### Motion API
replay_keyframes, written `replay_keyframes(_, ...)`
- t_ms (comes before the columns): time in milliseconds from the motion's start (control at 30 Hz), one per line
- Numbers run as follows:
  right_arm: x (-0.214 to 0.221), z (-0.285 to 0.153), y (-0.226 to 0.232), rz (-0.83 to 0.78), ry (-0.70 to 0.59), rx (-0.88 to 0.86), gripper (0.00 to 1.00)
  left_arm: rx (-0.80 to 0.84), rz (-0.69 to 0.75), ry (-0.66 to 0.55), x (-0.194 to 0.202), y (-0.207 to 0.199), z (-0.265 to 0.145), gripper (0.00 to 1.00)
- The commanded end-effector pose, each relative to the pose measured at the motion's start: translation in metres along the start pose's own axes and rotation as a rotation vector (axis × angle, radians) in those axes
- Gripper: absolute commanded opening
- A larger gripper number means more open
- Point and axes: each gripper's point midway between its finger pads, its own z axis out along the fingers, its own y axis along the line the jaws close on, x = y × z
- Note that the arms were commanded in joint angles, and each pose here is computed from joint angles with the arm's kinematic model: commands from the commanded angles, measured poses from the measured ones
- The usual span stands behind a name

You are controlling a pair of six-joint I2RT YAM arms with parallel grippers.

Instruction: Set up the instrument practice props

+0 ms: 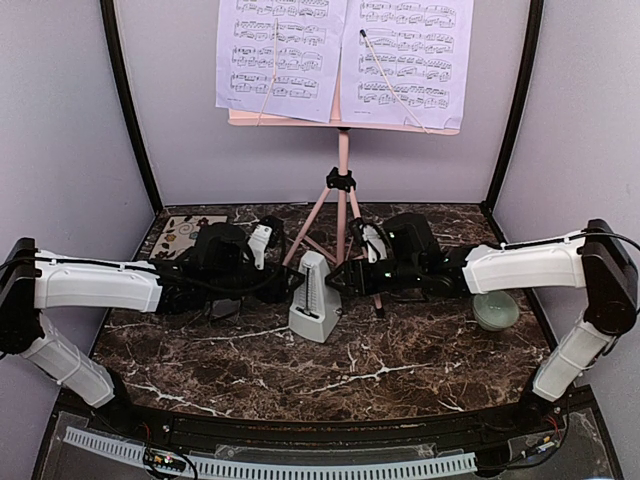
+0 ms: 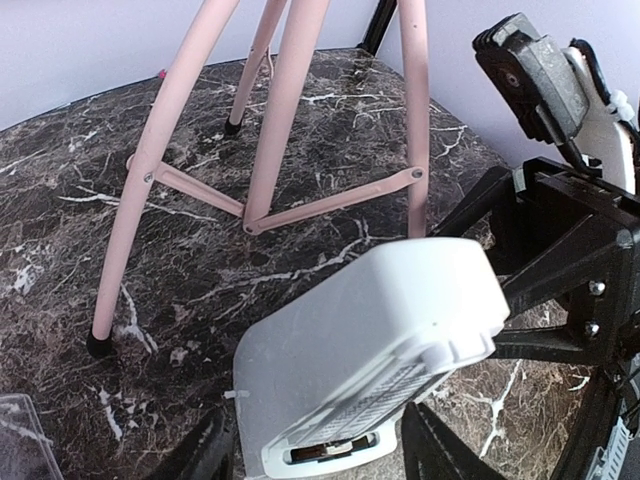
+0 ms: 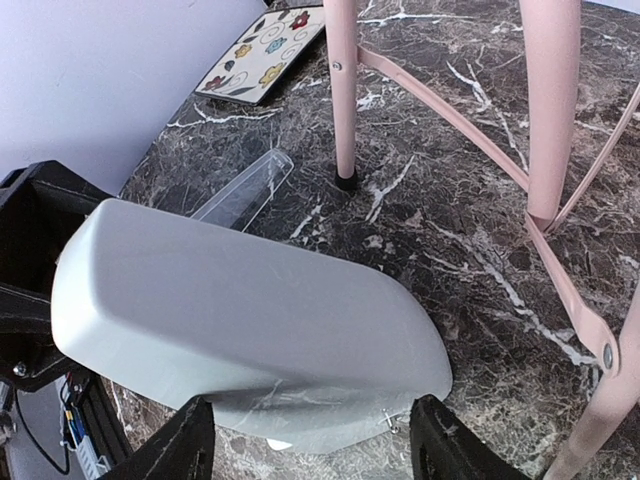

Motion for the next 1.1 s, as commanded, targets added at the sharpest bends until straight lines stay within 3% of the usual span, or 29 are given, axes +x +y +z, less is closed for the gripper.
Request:
replay_keyframes(0, -0.027, -0.016, 0.024, -0.055, -0.115, -0.053, 0.71, -0.062, -0.039, 0.000, -0.001, 0.017, -0.007, 0.57)
replay_keyframes(233, -0.021, -0.016, 0.035, -0.089, -0.116, -0.033, 0.79, -0.074, -0.052, 0.008, 0.000, 0.027, -0.005, 0.52)
replay_keyframes(533, -0.014, -0.010, 0.042, -0.099, -0.102, 0.025, 0.99, -0.152, -0.130, 0.184, 0.052, 0.057, 0.020, 0.51)
replay_keyframes(767, -0.010, -0.013, 0.035, -0.084, -0.103, 0.057, 1.00, -0.170, -0.157, 0.265, 0.083, 0.065, 0.031, 0.45)
replay_keyframes(1067, -0.008, -0.022, 0.028, -0.067, -0.122, 0.083, 1.00, 0.023, -0.214, 0.271, 0.087, 0.027, 0.043, 0.38)
